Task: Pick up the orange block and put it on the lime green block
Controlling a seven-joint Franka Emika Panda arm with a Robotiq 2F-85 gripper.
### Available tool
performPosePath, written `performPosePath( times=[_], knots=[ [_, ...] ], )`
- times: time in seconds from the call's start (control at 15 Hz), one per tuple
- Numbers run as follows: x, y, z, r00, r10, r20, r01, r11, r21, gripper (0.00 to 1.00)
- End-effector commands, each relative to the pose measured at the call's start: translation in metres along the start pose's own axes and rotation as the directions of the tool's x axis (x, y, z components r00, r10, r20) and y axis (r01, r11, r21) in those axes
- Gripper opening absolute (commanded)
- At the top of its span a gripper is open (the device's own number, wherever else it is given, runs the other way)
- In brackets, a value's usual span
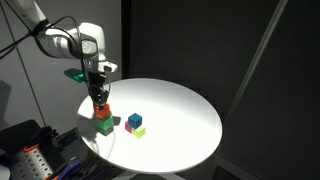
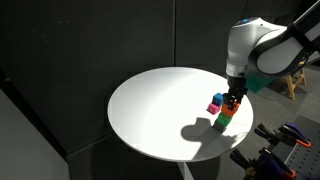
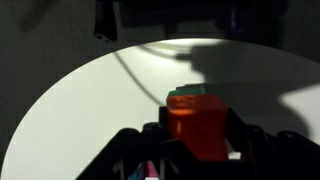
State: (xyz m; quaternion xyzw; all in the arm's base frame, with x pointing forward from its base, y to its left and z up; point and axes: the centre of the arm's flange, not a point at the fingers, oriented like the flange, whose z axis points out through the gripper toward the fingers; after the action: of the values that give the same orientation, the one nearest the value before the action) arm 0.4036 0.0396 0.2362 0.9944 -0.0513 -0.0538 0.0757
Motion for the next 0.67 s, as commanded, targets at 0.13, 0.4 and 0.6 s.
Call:
performPosePath(
  times=[0.13,0.4,0.6],
  knots=[
    [0.0106,0.0023,0.0017,0.999,-0.036,-0.020,0.036,0.999,-0.009,0.31],
    [0.0140,0.0017,0.0037,0.999,-0.039,-0.019,0.039,0.999,-0.009,0.31],
    [0.0153,0.0016,0.0055,0.999,-0.042,-0.015,0.042,0.999,-0.010,0.31]
  ],
)
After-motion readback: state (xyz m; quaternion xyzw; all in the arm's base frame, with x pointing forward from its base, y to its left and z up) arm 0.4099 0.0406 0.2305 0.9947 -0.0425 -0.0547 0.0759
